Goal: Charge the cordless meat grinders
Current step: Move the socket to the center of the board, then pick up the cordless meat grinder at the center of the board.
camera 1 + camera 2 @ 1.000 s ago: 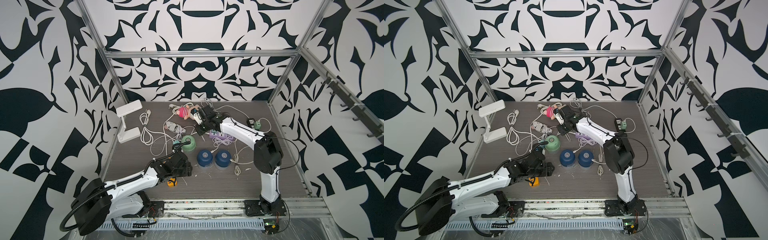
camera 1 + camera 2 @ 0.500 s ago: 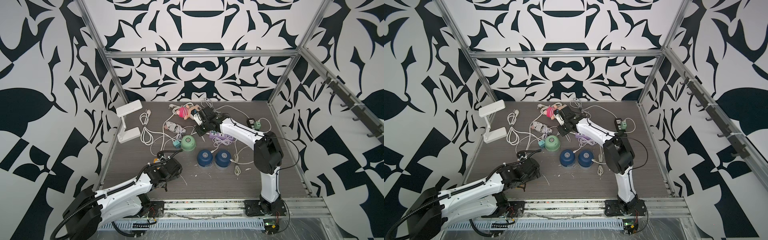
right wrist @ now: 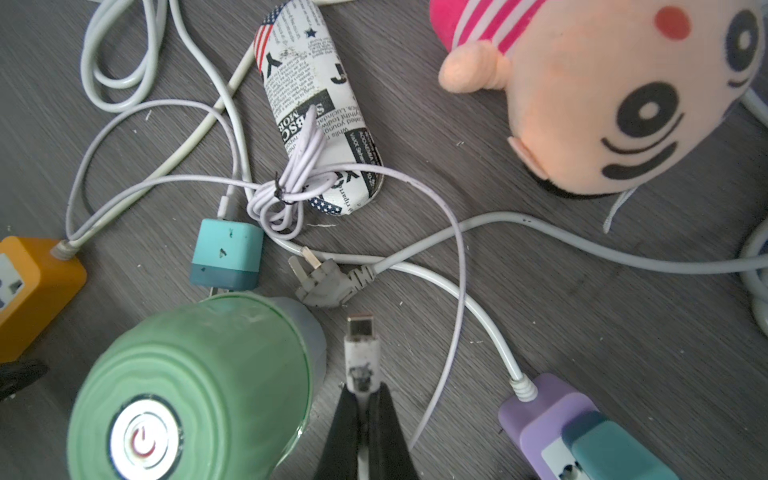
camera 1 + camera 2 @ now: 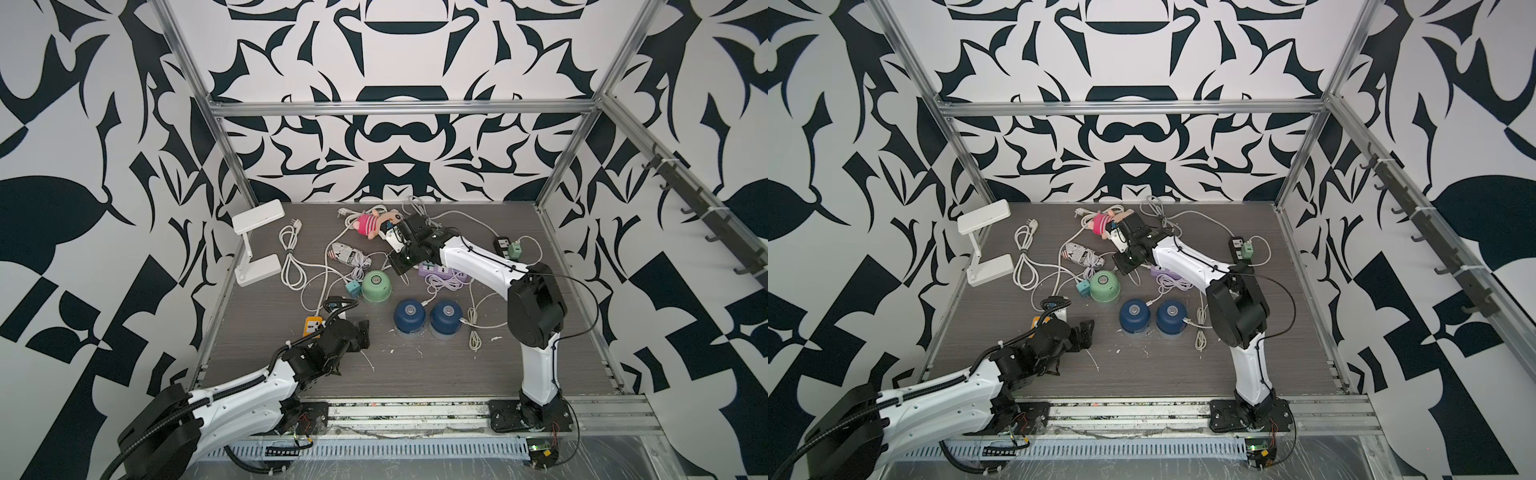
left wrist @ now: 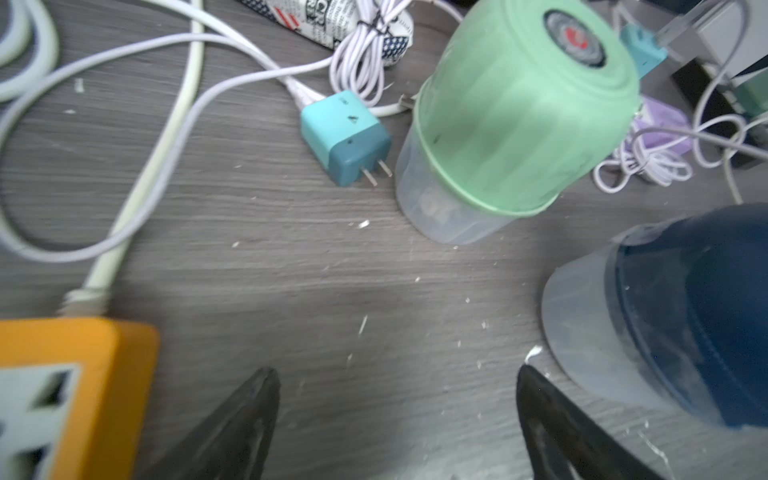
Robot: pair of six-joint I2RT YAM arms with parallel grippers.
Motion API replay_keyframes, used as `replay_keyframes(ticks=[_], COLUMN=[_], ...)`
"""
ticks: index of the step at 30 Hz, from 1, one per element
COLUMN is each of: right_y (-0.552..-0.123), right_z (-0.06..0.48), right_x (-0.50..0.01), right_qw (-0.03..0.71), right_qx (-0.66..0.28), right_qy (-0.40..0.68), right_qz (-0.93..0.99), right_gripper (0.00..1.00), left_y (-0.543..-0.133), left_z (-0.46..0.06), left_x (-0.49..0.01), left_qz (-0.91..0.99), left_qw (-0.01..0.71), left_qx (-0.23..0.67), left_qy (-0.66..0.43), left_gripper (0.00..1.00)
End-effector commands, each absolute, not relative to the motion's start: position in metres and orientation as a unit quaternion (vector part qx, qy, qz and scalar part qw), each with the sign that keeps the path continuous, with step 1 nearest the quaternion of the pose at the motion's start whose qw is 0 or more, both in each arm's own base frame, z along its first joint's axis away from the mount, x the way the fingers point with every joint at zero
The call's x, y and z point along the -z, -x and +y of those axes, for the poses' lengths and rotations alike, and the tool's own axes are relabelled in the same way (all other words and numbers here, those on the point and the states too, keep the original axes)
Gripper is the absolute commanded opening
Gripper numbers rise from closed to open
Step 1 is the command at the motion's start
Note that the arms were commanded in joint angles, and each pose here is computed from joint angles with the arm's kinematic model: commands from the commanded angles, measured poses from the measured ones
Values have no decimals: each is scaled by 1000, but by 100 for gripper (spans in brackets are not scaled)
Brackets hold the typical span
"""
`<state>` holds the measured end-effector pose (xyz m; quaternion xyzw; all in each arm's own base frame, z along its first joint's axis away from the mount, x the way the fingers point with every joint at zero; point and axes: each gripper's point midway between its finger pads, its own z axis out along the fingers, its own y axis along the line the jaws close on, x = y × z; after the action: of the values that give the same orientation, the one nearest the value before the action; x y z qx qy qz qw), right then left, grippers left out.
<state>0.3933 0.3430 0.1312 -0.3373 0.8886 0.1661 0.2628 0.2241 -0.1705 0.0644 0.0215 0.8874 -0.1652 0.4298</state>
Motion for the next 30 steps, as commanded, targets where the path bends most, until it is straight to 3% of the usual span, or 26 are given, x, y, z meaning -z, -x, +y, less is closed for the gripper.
replay_keyframes(ticks=[1,5,13,22,30], right_y=[-393,-394,-392,-389,-390], right_z=[347,349,352,357,361], right_x=[-149,-145,-135,-127,-119], right_qw=[269,258,238,218,204], right_qx=[-190,-197,-210,-216,-217], right_qy=[338,339,346,367,379], right_qz=[882,883,883,878,876], right_gripper=[0,0,0,0,0], left_y=[-245,-251,-264,-284,-303], left_z=[-193,-220,-239,-229,-227], left_x=[-82,-64,-50,-47,-44], left_qz=[852,860,832,790,785], left_qw=[487,461,493,555,556], left_qx=[179,164,173,205,215], left_qy=[-75,-147,-189,-158,-165], left_gripper=[95,94,94,92,89])
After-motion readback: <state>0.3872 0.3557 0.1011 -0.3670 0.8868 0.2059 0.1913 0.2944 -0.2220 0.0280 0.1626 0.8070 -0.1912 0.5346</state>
